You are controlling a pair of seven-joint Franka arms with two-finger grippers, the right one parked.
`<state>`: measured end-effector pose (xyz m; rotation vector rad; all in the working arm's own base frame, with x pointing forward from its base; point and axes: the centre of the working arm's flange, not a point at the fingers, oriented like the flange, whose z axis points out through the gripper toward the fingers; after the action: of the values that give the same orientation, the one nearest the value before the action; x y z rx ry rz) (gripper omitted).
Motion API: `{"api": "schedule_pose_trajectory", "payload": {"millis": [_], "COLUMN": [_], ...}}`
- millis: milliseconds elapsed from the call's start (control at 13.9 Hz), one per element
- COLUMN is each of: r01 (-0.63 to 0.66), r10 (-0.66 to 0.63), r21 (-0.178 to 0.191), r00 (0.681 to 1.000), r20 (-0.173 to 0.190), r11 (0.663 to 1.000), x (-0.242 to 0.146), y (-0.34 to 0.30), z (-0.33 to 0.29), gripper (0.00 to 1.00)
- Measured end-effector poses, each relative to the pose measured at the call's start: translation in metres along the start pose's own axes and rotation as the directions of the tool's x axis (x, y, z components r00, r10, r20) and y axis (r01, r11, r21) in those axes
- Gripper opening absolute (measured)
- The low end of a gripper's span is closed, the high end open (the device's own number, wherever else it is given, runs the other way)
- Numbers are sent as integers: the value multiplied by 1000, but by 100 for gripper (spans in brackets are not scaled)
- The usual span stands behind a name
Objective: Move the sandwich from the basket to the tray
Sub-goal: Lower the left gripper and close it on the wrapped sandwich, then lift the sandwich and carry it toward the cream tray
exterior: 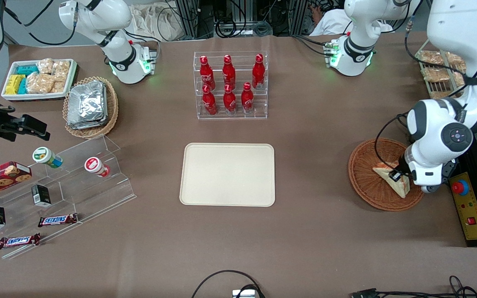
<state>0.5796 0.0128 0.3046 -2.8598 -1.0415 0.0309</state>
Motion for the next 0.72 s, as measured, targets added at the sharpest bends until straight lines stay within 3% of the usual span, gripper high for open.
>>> {"api": "schedule_pose_trajectory", "payload": {"millis": [72, 361, 577, 722], "r01": [-27, -223, -403, -498], "r10": [27, 218, 402, 498], "r21": [6, 51, 12, -12], "r00": [1000, 973, 914, 865], "r20": [8, 76, 57, 62], "r11": [1000, 974, 915, 867], "x": [-4, -23, -44, -73], "y": [5, 46, 89, 129], "z": [-25, -152, -219, -217], "gripper": [20, 20, 20, 20]}}
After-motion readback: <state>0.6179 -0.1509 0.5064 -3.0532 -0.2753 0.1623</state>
